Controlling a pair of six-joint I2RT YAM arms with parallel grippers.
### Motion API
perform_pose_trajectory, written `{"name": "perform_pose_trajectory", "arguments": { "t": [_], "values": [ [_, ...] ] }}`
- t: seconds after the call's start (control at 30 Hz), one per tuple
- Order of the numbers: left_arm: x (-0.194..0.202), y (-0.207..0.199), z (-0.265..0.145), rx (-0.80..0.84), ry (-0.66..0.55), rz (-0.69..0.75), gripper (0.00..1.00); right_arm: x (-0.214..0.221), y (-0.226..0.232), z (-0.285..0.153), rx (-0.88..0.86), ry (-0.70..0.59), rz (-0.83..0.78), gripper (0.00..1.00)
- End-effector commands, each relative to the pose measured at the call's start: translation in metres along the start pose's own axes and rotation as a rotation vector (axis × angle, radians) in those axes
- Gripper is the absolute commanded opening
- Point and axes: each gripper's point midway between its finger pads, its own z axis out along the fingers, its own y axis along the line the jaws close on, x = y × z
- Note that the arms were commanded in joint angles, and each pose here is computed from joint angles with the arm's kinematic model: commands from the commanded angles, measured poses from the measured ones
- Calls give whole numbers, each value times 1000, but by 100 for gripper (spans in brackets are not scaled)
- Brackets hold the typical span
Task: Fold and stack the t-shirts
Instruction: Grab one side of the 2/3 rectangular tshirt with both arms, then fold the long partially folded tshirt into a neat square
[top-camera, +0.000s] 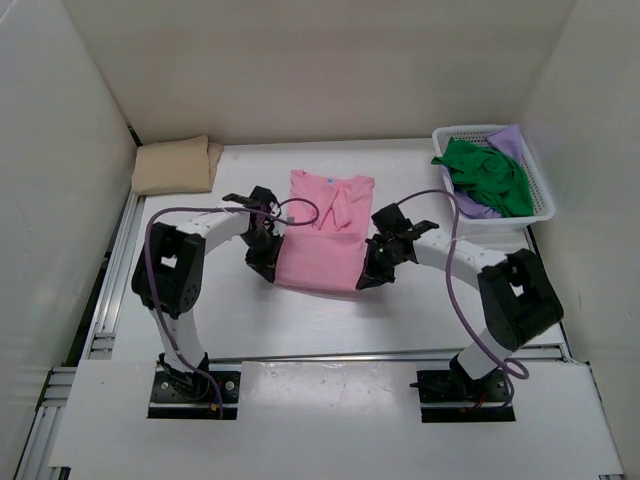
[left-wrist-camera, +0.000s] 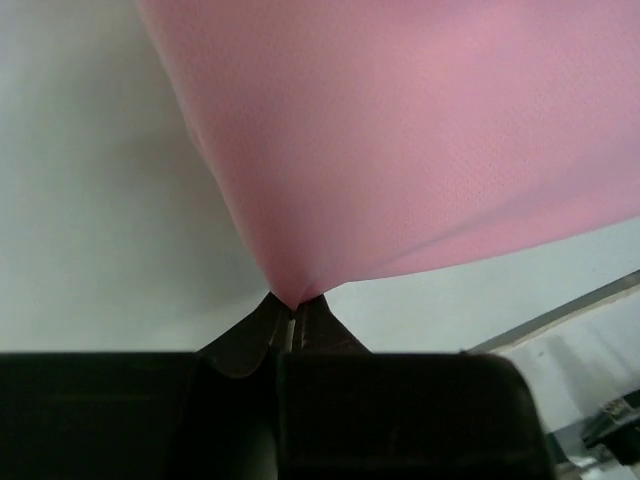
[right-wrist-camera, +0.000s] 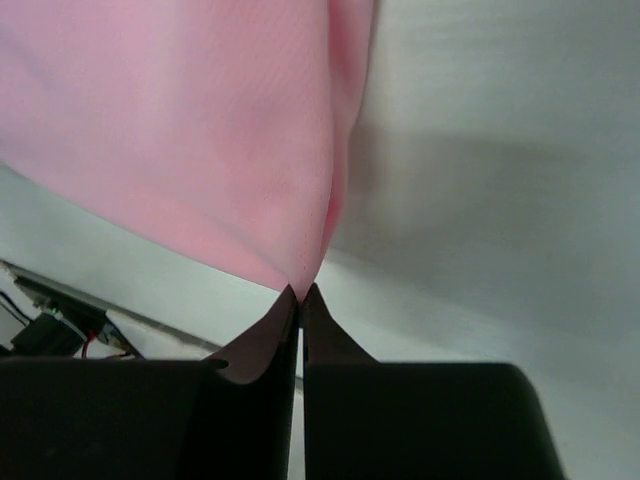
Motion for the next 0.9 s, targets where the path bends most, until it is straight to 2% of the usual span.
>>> {"name": "perform_pose_trajectory", "arguments": {
  "t": [0.0, 0.03, 0.2, 0.37, 0.5, 0.67, 0.8, 0.87],
  "values": [
    [22, 4, -40, -162, -18, 74, 10, 21, 11, -31, 0, 6, -72, 0],
    [28, 3, -53, -198, -36, 93, 10, 31, 11, -41, 14, 5, -96, 0],
    [83, 2, -82, -355, 43, 191, 10, 75, 20, -71, -11, 17, -151, 0],
    [109, -11, -122, -375, 52, 246, 10, 107, 25, -94, -29, 14, -138, 0],
    [96, -33, -151, -327, -23, 264, 10, 115, 38, -115, -86, -17, -122, 0],
    [81, -37, -148, -315, -9, 253, 10, 87, 36, -126, -59, -99, -69, 0],
    [38, -38, -143, -272, -52, 202, 10, 50, 20, -121, -11, -151, -18, 0],
    [11, -35, -149, -272, -110, 177, 10, 33, 17, -118, -7, -142, 0, 0]
  ]
}}
